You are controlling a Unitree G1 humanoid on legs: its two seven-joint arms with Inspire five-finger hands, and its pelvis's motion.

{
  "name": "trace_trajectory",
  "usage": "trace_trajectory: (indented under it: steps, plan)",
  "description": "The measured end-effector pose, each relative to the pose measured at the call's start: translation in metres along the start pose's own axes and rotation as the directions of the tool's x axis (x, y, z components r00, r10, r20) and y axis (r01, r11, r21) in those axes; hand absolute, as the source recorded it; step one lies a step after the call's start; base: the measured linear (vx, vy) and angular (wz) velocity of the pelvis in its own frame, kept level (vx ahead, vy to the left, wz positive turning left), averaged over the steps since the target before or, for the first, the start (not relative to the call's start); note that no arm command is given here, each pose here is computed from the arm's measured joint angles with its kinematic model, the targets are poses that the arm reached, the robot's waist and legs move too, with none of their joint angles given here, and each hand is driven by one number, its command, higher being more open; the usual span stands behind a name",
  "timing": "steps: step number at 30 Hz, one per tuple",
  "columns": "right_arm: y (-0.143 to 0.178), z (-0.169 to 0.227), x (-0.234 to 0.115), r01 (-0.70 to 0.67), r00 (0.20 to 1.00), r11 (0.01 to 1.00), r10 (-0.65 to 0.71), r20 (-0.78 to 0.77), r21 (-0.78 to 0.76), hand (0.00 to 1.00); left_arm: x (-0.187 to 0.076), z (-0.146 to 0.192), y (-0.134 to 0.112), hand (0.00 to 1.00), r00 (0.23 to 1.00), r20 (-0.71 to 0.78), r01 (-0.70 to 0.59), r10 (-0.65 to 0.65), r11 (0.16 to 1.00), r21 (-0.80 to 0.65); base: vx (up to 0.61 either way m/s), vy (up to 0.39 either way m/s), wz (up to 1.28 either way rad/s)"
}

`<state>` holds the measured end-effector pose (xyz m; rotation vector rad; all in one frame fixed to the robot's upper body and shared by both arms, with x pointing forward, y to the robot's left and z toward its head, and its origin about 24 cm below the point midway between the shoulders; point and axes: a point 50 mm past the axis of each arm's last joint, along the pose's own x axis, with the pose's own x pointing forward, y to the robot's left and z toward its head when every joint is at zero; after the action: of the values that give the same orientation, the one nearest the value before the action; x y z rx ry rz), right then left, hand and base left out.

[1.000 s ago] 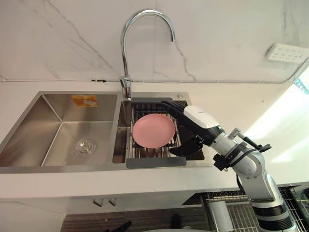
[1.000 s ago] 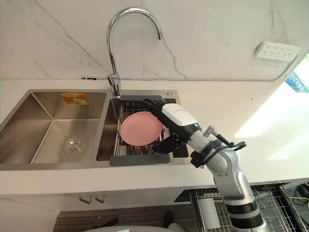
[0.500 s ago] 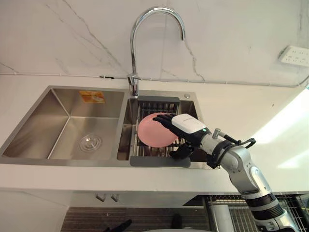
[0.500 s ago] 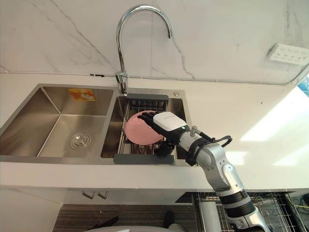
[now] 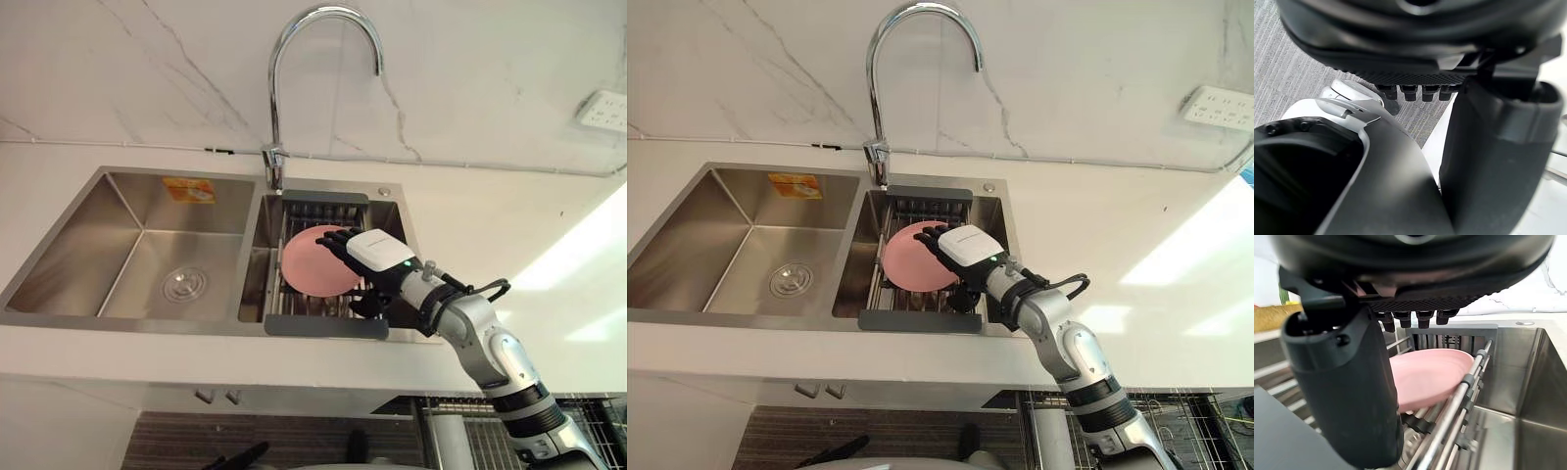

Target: Walk over to the sink, pick up the cup, carry it to the dishwasher, place the cup inside the dishwasher, then close the dishwasher door

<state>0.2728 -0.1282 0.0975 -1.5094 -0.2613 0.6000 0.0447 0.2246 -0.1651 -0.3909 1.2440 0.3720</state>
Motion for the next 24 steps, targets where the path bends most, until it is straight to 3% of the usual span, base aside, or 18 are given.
trace_trajectory:
  steps: [9, 24]
  plan:
    - [0.018, 0.002, 0.008, 0.009, 0.999, 0.996, -0.011, -0.029, -0.086, 1.00, 0.000, 0.002, -0.002, 1.00, 1.000, 0.004, 0.002, -0.003, 1.000, 0.021, 0.00, 0.006, 0.02]
    - [0.038, -0.013, 0.014, 0.256, 0.942, 0.959, -0.276, -0.189, -0.125, 1.00, -0.001, 0.006, -0.005, 1.00, 1.000, 0.025, 0.003, -0.005, 0.998, 0.063, -0.03, -0.002, 0.07]
